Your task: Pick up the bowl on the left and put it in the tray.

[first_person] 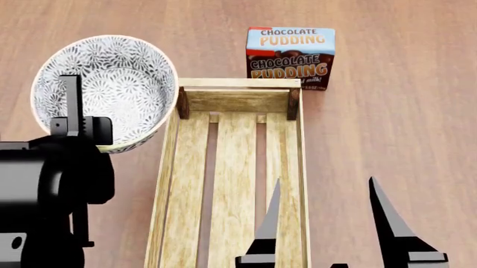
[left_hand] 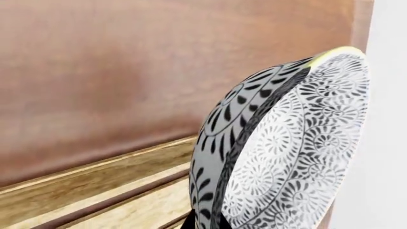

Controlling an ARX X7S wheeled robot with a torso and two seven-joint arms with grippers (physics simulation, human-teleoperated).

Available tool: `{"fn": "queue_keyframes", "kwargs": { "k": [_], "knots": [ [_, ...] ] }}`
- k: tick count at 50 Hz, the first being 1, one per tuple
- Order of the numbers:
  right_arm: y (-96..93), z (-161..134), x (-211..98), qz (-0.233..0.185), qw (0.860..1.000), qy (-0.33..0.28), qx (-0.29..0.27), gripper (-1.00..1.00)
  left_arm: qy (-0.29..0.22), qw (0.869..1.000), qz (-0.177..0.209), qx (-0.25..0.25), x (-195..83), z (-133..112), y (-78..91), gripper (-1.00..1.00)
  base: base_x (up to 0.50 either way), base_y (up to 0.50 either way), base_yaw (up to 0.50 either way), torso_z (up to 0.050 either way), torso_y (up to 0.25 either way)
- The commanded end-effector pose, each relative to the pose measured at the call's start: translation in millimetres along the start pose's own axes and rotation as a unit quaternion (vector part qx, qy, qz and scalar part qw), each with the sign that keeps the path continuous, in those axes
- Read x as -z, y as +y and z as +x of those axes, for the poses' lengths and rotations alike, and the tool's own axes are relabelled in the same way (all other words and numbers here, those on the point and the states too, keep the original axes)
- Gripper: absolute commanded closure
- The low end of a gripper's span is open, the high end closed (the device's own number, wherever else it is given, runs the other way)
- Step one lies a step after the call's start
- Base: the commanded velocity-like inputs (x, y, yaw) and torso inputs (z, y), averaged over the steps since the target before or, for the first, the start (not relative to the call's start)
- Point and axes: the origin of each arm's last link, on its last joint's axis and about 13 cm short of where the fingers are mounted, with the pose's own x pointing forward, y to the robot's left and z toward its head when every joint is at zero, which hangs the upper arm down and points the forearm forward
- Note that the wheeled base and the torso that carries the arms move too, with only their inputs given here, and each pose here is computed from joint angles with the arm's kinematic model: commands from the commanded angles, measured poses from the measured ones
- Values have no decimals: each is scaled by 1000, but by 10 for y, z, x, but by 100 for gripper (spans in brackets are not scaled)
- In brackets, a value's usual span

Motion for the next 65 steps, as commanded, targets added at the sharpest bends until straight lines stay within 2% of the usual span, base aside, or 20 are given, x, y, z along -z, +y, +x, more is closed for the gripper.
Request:
{"fn": "queue_keyframes", "kwargs": {
  "k": [1, 19, 20, 21, 32, 38, 41, 53, 59, 65],
  "knots": [
    [-16, 21, -17, 1, 1000, -9, 4, -100, 7, 999, -33, -4, 103, -3, 62, 100, 0, 0, 0, 0, 0],
    [-15, 23, -8, 1, 1000, -8, 3, -100, 37, 999, -21, -26, 397, -1, 201, 100, 0, 0, 0, 0, 0],
    [-14, 22, -9, 1, 1000, -8, 3, -100, 41, 999, -21, -25, 333, -14, 62, 100, 0, 0, 0, 0, 0],
    [-12, 22, -9, 2, 1000, -8, 3, -100, 45, 998, -21, -31, 427, -17, 169, 100, 0, 0, 0, 0, 10],
    [-22, 19, -21, 2, 1000, -10, 5, -100, 77, 996, -8, -45, 628, -81, 254, 100, 0, 0, 0, 0, 0],
    [-28, 19, -23, 3, 1000, -11, 6, -100, 81, 995, -10, -55, 635, -66, 309, 100, 0, 0, 0, 0, 0],
    [-28, 19, -27, 3, 1000, -12, 5, -100, 113, 992, -20, -44, 597, -187, 286, 100, 0, 0, 0, 0, 0],
    [-42, 17, -40, 5, 1000, -14, 8, -100, 133, 990, 5, -49, 700, -75, 388, 100, 0, 0, 0, 0, 1],
    [-50, 14, -47, 5, 1000, -14, 10, -100, 142, 988, -9, -55, 695, 45, 427, 100, 0, 0, 0, 0, 0],
    [-60, 12, -54, 6, 1000, -15, 12, -100, 145, 988, -5, -54, 728, 127, 434, 100, 0, 0, 0, 0, 0]
  ]
}}
